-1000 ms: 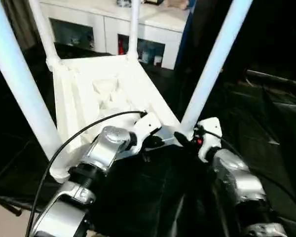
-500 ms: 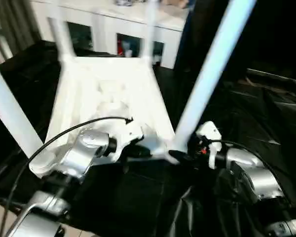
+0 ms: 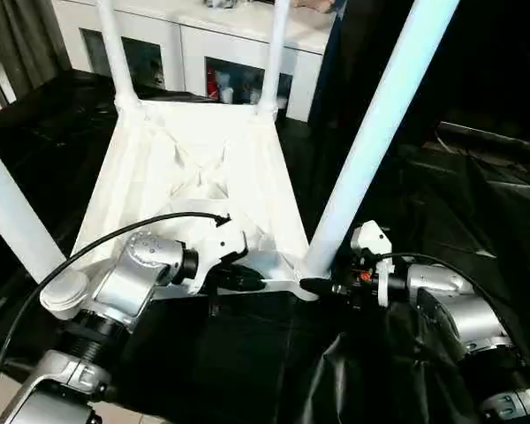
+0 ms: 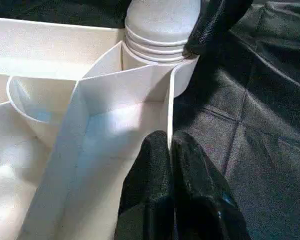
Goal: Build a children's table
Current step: Rotate leg to tighten
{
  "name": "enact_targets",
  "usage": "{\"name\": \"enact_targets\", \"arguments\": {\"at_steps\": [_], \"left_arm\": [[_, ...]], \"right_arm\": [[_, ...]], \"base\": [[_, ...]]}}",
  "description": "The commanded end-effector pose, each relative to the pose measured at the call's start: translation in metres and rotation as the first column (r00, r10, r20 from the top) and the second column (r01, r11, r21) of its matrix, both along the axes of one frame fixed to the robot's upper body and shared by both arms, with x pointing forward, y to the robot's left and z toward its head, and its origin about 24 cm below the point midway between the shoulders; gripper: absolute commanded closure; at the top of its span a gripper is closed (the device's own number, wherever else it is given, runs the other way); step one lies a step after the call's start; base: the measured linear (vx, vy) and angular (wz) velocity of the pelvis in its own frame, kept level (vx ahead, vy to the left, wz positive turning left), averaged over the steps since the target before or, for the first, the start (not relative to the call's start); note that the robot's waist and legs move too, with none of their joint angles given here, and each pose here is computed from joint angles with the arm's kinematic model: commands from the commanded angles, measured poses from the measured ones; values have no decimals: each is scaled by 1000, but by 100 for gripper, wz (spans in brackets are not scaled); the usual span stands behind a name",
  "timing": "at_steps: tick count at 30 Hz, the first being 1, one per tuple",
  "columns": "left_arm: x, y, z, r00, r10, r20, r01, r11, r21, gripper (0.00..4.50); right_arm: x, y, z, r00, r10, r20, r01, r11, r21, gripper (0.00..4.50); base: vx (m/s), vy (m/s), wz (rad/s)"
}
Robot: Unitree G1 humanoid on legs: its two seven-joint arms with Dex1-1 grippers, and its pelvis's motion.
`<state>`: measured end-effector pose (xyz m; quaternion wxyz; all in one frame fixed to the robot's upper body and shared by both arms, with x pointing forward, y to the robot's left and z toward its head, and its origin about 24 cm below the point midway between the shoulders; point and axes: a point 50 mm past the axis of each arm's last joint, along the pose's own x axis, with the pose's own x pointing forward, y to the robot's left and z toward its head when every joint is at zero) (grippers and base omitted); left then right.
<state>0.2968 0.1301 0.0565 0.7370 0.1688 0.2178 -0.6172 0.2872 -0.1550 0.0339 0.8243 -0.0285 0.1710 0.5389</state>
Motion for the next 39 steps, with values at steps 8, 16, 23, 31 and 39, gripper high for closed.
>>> {"name": "enact_targets", "arguments": {"at_steps": [8,16,23,31,39], "left_arm": [[5,-11,-16,991,132,-23,-132,990,-38,450],[32,-61,-19,941,336,37,-335,942,-12,450],[33,-82,-19,950,306,67,-306,952,-13,450],[25,-57,-20,980,200,19,-199,979,-48,450],[3,-33,-16,999,10,-48,-15,993,-120,450]], "right_arm": [[7,7,-9,984,-176,-11,176,984,9,175],[22,36,-15,854,-520,7,520,854,0,176],[20,60,-1,893,-443,74,438,896,75,105],[23,22,4,944,-312,110,314,950,5,40],[20,2,16,981,-175,87,173,985,28,40]], "base": [[0,0,0],[0,0,0],[0,0,0],[0,0,0],[0,0,0]]}}
